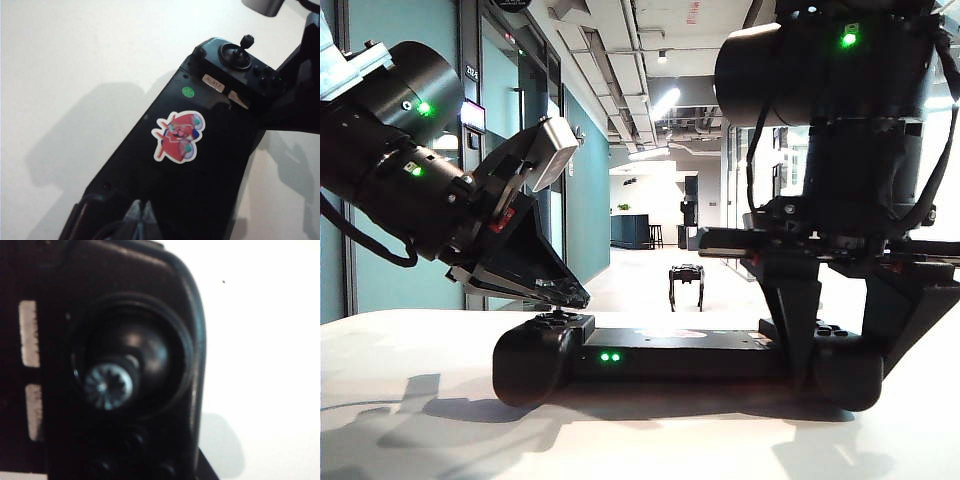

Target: Push the left joystick on the remote control sitting on the white table forward to make the robot dog walk in a straight line until it approaches the door.

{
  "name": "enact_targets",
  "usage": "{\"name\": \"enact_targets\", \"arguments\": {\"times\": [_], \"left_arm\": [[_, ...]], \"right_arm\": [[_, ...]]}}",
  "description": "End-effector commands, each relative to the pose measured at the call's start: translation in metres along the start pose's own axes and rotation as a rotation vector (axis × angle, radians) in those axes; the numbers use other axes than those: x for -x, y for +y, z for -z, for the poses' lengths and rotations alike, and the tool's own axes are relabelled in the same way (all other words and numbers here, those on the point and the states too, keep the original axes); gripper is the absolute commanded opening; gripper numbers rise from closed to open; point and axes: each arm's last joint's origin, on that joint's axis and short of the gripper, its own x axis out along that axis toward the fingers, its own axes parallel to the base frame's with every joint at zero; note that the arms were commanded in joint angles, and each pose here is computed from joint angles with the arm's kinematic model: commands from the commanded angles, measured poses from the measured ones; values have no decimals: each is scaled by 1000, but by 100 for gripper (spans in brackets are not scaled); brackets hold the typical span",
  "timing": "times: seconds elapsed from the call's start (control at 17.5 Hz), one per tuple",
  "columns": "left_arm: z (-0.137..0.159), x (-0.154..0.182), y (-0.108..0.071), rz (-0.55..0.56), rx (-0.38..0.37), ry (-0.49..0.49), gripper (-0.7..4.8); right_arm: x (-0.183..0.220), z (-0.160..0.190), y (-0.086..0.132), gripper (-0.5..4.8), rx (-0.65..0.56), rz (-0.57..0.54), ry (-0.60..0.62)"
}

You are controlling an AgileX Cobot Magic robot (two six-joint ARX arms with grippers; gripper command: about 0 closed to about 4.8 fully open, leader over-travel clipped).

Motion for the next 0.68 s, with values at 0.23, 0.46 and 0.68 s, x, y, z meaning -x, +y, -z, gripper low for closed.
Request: {"name": "enact_targets", "arguments": {"times": [0.23,0.46,0.68], "left_arm": [[-2,1,1,-9,-9,-12,-5],[-2,1,1,-9,-9,-12,-6],[-8,7,-4,-3,5,-41,-6]], "right_arm": [[2,0,1,144,5,-18,1],[2,0,1,143,6,-17,1],[2,0,1,144,6,-18,0]]}}
